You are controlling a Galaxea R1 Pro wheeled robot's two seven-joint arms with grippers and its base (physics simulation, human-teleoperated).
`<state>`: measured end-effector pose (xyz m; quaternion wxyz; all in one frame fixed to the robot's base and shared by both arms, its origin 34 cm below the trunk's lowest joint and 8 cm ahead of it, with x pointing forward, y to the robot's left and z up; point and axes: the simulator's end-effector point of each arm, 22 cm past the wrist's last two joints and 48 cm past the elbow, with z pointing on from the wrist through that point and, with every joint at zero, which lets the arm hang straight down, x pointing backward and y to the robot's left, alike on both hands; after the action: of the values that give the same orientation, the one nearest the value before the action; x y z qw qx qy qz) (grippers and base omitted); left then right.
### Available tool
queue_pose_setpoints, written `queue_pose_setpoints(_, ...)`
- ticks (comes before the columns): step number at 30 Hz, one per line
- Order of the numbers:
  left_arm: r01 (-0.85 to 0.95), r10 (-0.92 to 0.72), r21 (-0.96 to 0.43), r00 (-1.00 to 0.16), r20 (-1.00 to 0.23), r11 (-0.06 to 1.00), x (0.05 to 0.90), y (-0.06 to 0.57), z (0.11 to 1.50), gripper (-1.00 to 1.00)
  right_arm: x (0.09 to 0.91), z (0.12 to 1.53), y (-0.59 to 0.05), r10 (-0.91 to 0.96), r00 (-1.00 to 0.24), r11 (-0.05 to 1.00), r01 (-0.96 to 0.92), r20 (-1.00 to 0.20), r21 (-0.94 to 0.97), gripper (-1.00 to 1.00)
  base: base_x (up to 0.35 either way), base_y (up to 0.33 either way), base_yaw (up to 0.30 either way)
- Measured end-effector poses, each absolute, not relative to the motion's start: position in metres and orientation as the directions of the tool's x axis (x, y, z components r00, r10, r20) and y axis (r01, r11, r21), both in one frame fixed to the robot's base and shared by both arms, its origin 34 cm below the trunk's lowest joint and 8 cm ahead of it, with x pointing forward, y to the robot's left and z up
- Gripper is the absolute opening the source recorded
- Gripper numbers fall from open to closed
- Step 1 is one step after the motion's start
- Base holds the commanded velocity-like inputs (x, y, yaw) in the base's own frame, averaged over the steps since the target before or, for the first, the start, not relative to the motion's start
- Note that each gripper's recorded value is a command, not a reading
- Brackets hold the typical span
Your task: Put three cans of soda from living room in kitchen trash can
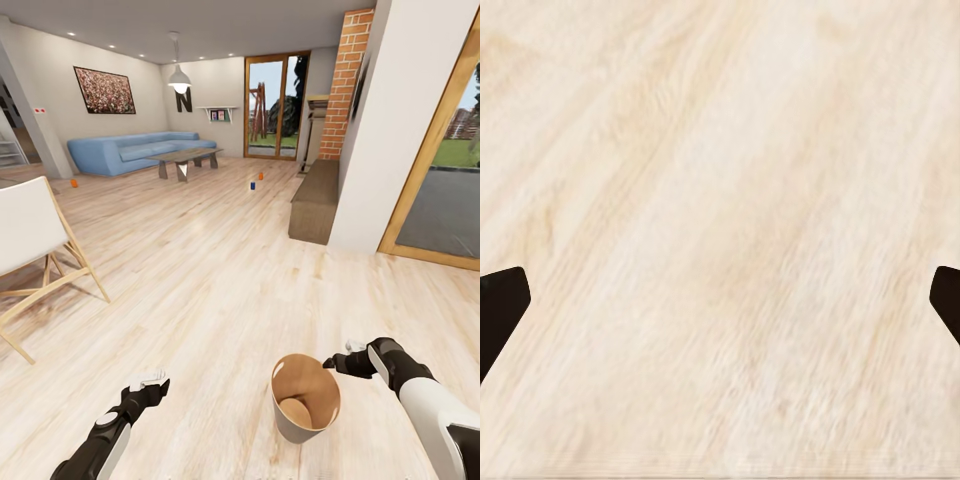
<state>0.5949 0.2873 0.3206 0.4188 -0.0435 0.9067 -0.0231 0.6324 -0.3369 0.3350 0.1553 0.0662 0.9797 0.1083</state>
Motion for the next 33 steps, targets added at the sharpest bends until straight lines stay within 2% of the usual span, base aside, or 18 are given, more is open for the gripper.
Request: queue_pose_setpoints(33,-0.065,-0.094,-0.068,-0.739,-0.667,0.996,0.567,0.286,0.253,1.0,0.607,0.264,-0.336,0.162,-0.972,0.968,0.123,-0.169,0.218,1.0,0.0,0.0,0.0)
